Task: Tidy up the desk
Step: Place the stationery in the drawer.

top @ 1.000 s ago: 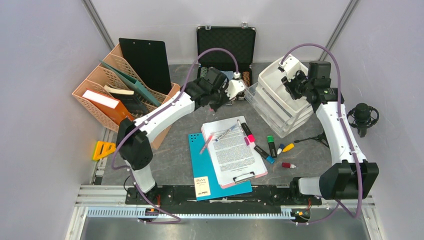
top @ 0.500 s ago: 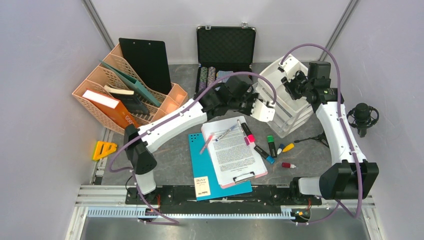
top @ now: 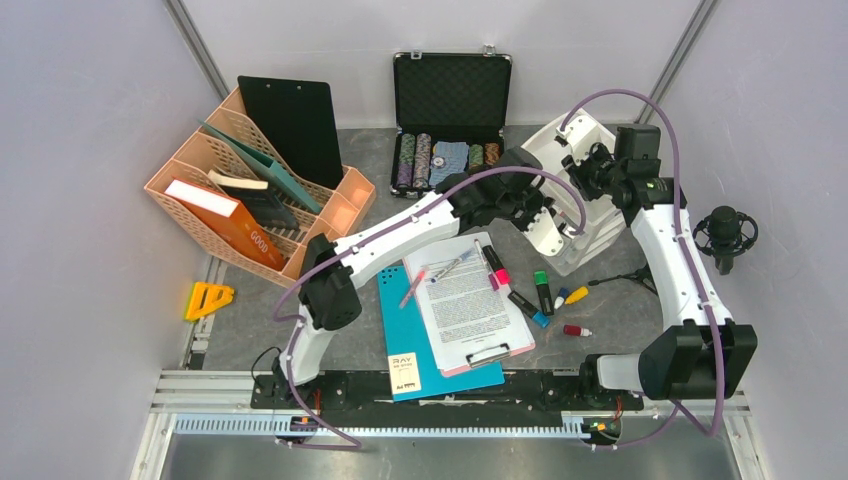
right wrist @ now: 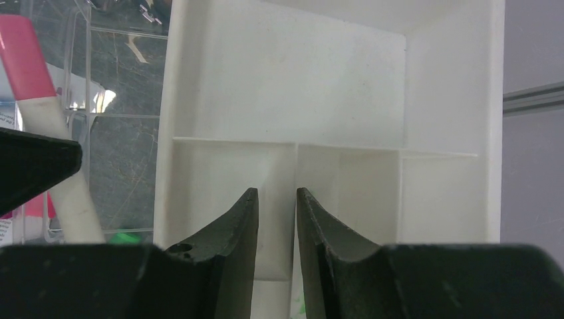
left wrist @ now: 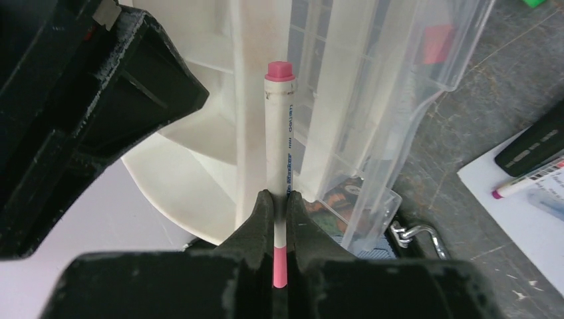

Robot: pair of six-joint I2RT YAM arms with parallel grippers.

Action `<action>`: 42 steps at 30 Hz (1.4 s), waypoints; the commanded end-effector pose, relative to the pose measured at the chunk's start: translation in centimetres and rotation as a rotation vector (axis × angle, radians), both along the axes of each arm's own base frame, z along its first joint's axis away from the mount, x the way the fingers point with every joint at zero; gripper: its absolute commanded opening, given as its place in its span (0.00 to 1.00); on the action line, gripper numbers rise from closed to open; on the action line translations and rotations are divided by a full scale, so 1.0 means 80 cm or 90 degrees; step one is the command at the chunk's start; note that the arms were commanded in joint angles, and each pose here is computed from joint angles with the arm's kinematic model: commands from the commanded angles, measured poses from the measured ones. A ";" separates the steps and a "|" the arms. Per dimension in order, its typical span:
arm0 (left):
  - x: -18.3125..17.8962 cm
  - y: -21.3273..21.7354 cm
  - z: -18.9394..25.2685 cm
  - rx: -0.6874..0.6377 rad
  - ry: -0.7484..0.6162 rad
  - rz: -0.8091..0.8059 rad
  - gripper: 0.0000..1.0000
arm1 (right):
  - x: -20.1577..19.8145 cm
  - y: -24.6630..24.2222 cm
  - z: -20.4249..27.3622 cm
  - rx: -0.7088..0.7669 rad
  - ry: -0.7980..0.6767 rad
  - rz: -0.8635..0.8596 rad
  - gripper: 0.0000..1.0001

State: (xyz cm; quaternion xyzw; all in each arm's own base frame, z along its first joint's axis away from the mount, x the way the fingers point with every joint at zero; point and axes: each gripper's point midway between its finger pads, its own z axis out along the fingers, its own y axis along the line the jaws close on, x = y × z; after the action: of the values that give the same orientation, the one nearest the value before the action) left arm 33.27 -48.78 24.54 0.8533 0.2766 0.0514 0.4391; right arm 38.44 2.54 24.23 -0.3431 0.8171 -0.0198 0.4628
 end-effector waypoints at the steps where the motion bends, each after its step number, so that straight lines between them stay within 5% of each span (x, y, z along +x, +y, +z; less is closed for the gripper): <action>1: 0.010 -0.015 0.026 -0.003 -0.063 -0.022 0.09 | -0.005 -0.007 0.007 -0.018 -0.016 -0.006 0.33; 6: 0.013 -0.013 0.018 -0.001 -0.051 -0.004 0.33 | -0.004 -0.008 0.007 -0.019 -0.016 -0.008 0.33; 15: 0.007 -0.001 0.072 -0.094 -0.025 0.056 0.62 | -0.003 -0.008 0.007 -0.017 -0.015 -0.012 0.33; 20: -0.012 0.049 0.116 -0.168 0.032 0.150 0.78 | -0.003 -0.008 0.006 -0.016 -0.014 -0.012 0.33; 25: -0.038 0.117 0.085 -0.171 0.122 0.275 0.99 | 0.000 -0.007 0.007 -0.008 -0.015 -0.015 0.38; 31: -0.061 0.171 -0.021 -0.122 0.303 0.437 1.00 | 0.004 -0.005 0.018 0.004 -0.028 -0.020 0.57; 42: -0.067 0.187 -0.152 -0.112 0.541 0.563 0.94 | 0.000 0.002 0.018 0.029 -0.034 -0.017 0.59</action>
State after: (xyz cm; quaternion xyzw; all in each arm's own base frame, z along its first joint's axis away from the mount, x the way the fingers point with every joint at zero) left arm 28.28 -31.46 13.03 0.6173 0.7272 -0.0696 0.2921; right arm 38.45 2.55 24.34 -0.3296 0.8206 -0.0165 0.4666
